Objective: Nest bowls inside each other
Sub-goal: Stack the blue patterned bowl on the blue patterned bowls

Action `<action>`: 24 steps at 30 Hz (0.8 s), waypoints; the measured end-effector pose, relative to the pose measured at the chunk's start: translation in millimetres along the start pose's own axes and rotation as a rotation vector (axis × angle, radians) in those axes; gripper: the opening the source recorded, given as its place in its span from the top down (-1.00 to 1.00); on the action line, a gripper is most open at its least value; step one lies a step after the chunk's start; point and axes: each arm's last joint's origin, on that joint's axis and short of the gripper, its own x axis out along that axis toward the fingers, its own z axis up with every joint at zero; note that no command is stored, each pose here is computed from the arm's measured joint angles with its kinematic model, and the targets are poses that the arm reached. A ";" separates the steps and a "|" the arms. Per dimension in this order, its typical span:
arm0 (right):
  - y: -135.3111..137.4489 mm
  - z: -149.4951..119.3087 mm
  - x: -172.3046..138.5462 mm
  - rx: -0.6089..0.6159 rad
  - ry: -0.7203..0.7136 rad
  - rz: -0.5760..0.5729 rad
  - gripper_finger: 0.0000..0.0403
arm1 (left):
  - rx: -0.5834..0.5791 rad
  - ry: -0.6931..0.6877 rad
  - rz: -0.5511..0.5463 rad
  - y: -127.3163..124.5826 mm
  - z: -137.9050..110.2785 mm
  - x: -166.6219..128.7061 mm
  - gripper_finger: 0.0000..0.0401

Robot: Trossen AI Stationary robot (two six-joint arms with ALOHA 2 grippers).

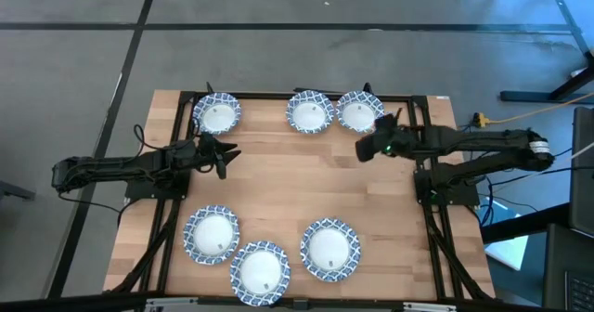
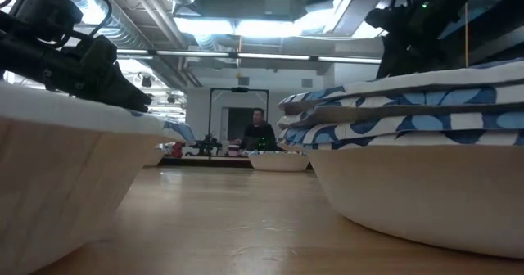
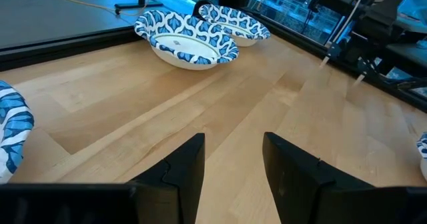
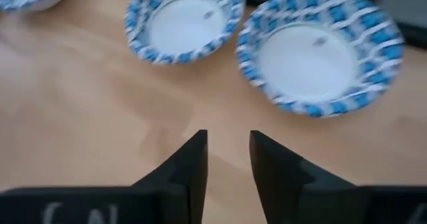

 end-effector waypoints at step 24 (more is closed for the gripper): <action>-91.8 -10.9 38.4 0.288 -0.215 0.197 0.66 | 0.000 -0.008 0.015 0.4 0.3 0.0 0.27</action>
